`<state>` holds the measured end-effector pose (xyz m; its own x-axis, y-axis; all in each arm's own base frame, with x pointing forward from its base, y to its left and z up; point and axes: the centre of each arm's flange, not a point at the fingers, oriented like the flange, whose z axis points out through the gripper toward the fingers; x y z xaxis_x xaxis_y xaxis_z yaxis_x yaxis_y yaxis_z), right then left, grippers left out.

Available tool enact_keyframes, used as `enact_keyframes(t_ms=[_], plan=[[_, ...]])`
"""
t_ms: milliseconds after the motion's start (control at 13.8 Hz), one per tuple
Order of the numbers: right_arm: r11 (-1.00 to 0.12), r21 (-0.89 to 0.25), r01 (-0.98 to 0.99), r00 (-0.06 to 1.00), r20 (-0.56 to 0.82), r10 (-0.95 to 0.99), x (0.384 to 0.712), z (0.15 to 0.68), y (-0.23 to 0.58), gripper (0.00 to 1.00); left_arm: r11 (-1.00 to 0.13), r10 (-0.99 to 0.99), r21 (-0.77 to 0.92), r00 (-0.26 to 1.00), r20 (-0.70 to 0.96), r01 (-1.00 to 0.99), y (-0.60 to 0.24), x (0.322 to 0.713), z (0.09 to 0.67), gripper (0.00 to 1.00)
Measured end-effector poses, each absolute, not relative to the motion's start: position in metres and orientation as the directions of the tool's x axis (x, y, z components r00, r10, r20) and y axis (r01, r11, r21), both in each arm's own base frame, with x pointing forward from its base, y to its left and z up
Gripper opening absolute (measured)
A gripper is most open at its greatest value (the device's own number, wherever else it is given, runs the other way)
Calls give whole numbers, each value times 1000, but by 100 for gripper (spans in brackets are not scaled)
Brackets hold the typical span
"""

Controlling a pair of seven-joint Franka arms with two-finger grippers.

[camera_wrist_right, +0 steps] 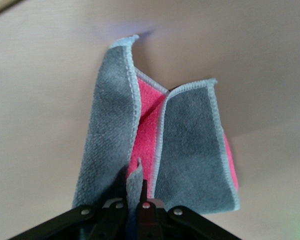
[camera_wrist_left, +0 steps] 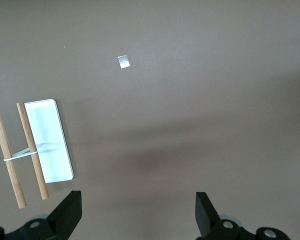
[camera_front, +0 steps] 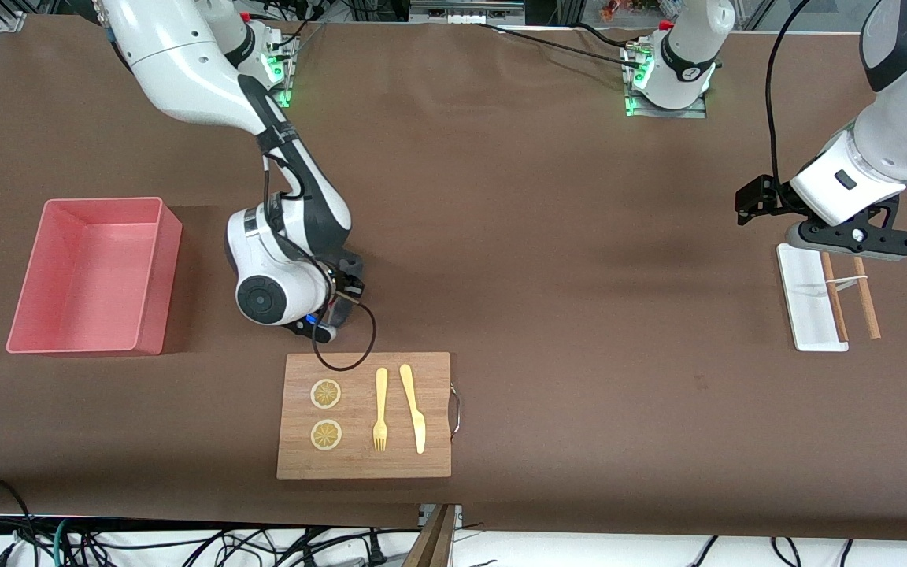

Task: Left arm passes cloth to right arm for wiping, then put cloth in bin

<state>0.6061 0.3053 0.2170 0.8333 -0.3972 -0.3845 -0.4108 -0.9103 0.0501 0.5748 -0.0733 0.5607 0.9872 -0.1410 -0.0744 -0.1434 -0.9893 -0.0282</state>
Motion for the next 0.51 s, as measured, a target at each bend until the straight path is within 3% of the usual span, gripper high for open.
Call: enact_keyframes(t_ms=[508], plan=[[-827,-72,-557,787,-364,-498,577,232,405,2,-985,-168,-29,985,-40,-169,-88,571,579,100]])
